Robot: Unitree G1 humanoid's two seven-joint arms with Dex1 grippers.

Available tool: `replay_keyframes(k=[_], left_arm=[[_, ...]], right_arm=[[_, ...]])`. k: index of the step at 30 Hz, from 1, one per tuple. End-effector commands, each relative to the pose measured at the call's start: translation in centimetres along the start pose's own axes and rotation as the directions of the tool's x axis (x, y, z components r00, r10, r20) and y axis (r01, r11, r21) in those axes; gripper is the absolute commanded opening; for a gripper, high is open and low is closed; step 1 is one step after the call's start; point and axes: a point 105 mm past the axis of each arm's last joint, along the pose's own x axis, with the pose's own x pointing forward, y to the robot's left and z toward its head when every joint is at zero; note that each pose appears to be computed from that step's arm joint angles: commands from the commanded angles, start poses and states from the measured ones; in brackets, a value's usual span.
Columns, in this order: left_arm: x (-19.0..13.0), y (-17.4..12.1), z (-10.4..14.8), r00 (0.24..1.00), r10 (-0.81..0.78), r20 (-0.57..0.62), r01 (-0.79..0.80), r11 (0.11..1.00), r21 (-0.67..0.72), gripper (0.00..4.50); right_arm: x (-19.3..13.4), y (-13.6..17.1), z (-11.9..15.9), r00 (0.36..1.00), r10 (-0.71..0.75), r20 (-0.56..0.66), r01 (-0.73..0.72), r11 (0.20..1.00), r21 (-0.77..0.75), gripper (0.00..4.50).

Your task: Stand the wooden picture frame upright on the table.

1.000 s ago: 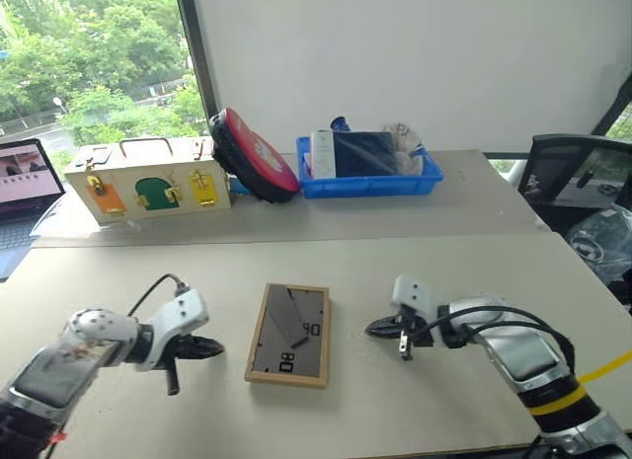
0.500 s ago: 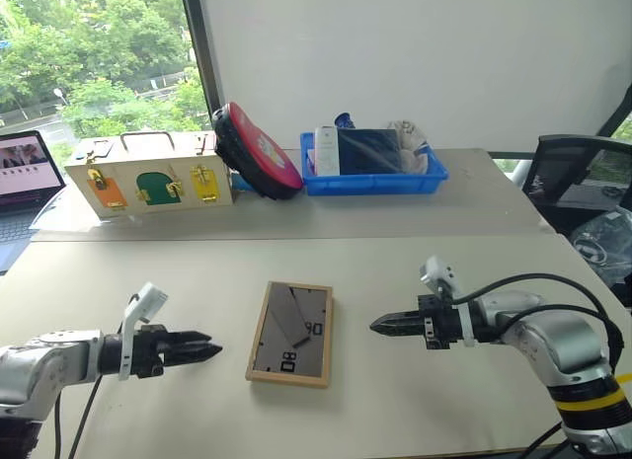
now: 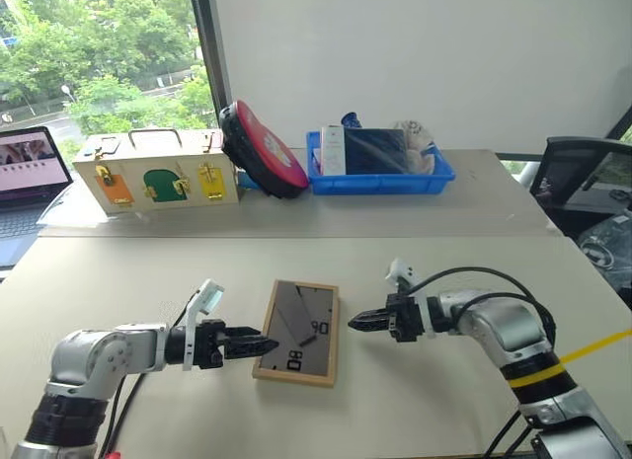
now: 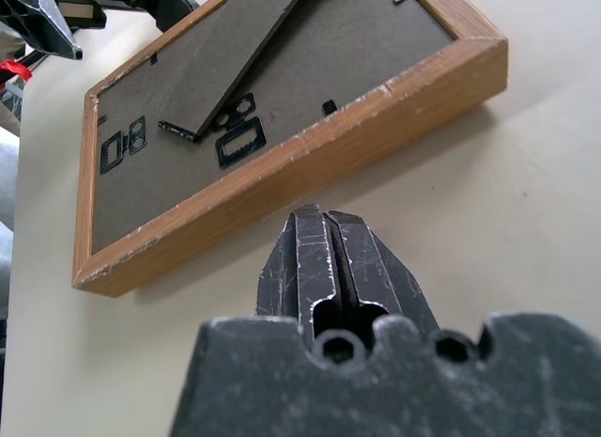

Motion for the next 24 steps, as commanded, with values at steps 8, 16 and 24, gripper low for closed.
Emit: replay_keyframes(k=[8, 16, 24], left_arm=[[2.5, -2.3, -1.7, 0.989, -0.142, -0.051, 0.140, 0.989, -0.045, 4.47], [3.0, -2.5, -1.0, 0.988, -0.154, 0.031, 0.156, 0.983, -0.096, 4.47], [2.4, -2.1, -1.4, 0.992, -0.121, 0.019, 0.122, 0.988, -0.096, 4.47]], right_arm=[[2.3, -0.2, 1.7, 0.998, 0.023, 0.051, -0.019, 0.997, -0.075, 0.00], [2.6, 0.0, 1.0, 0.999, 0.018, 0.048, -0.015, 0.997, -0.074, 0.00], [2.3, -0.3, 0.8, 0.999, -0.004, 0.047, 0.007, 0.997, -0.075, 0.00]])
